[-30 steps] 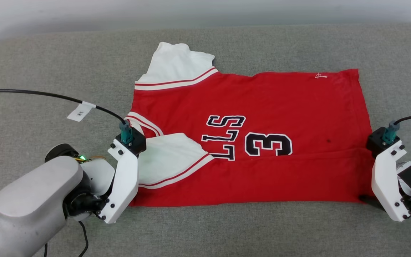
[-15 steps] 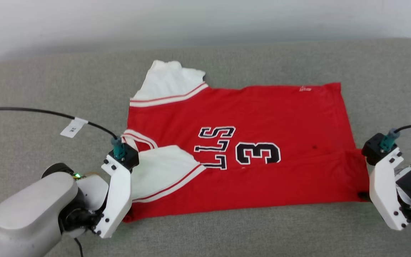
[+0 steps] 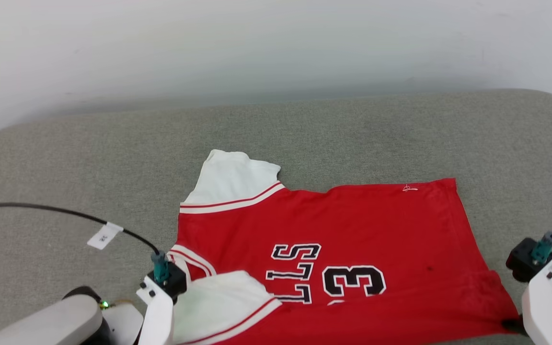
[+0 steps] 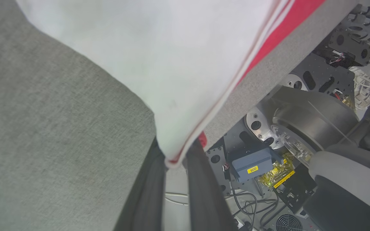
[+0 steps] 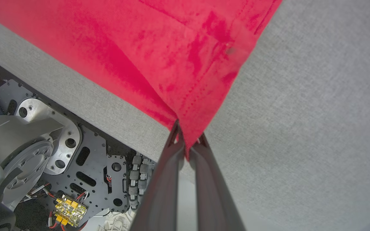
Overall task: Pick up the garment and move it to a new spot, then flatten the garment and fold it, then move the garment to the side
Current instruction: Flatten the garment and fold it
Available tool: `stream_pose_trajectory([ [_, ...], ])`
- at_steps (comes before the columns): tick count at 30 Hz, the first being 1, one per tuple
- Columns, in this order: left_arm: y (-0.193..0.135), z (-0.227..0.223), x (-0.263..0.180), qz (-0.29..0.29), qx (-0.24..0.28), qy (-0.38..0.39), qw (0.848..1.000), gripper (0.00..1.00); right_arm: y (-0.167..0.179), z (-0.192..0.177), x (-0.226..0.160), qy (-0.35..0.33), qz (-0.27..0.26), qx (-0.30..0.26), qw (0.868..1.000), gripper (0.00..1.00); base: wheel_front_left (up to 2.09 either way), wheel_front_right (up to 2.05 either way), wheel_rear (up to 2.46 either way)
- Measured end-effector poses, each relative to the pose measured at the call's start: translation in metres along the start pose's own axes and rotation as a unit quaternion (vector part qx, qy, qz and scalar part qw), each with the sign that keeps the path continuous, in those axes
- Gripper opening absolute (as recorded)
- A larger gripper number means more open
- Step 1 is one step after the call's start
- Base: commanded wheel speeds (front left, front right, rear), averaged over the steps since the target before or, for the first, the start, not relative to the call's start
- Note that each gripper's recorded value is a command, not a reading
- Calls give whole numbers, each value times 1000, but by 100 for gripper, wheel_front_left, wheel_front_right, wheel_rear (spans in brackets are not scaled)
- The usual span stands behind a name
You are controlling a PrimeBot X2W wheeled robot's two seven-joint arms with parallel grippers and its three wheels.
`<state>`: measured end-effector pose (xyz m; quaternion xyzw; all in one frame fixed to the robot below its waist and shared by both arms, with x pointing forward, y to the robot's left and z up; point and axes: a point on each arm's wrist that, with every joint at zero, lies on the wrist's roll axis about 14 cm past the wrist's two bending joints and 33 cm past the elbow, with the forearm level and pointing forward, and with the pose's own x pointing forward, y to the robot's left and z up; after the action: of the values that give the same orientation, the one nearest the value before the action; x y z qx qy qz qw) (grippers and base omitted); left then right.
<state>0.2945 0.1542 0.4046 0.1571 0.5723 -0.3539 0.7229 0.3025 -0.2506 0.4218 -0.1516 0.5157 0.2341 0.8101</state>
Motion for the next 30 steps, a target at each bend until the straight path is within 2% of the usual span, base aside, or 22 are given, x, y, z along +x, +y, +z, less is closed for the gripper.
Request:
stream_pose_trajectory([
  [5, -2, -12, 11, -6, -14, 14, 1000, 0, 9, -19, 13, 30, 14, 10, 999, 0, 0, 0, 0],
  [6, 0, -11, 12, -1, -9, 14, 1000, 100, 10, -20, 16, 32, 15, 12, 999, 20, 0, 0, 0],
  [7, 1, -10, 13, 2, -8, 11, 1000, 100, 9, -18, 18, 27, 14, 15, 999, 88, 0, 0, 0],
  [8, 1, -10, 14, 0, -10, 9, 1000, 100, 9, -16, 20, 21, 14, 17, 1000, 100, 0, 0, 0],
  [11, 4, -5, 11, 7, -12, -9, 1000, 100, 2, -5, 20, -7, 2, 20, 1000, 100, 0, 0, 0],
  [15, 34, 26, -18, 74, 5, -81, 994, 100, -21, 25, 10, -89, -41, 10, 995, 100, 0, 0, 0],
  [17, 40, 44, -31, 88, 6, -126, 988, 100, -31, 44, 3, -140, -62, 6, 988, 100, 0, 0, 0],
  [19, 47, 61, -44, 110, 20, -163, 980, 100, -42, 67, -8, -202, -85, 6, 976, 100, 0, 0, 0],
  [22, 66, 91, -69, 159, 41, -227, 960, 100, -58, 99, -28, -297, -122, 2, 947, 100, 0, 0, 0],
  [25, 77, 117, -83, 189, 50, -283, 939, 100, -71, 125, -52, -390, -159, 2, 907, 100, 0, 0, 0],
  [30, 93, 154, -97, 220, 64, -337, 913, 100, -77, 140, -79, -496, -203, 12, 844, 100, 0, 0, 0],
])
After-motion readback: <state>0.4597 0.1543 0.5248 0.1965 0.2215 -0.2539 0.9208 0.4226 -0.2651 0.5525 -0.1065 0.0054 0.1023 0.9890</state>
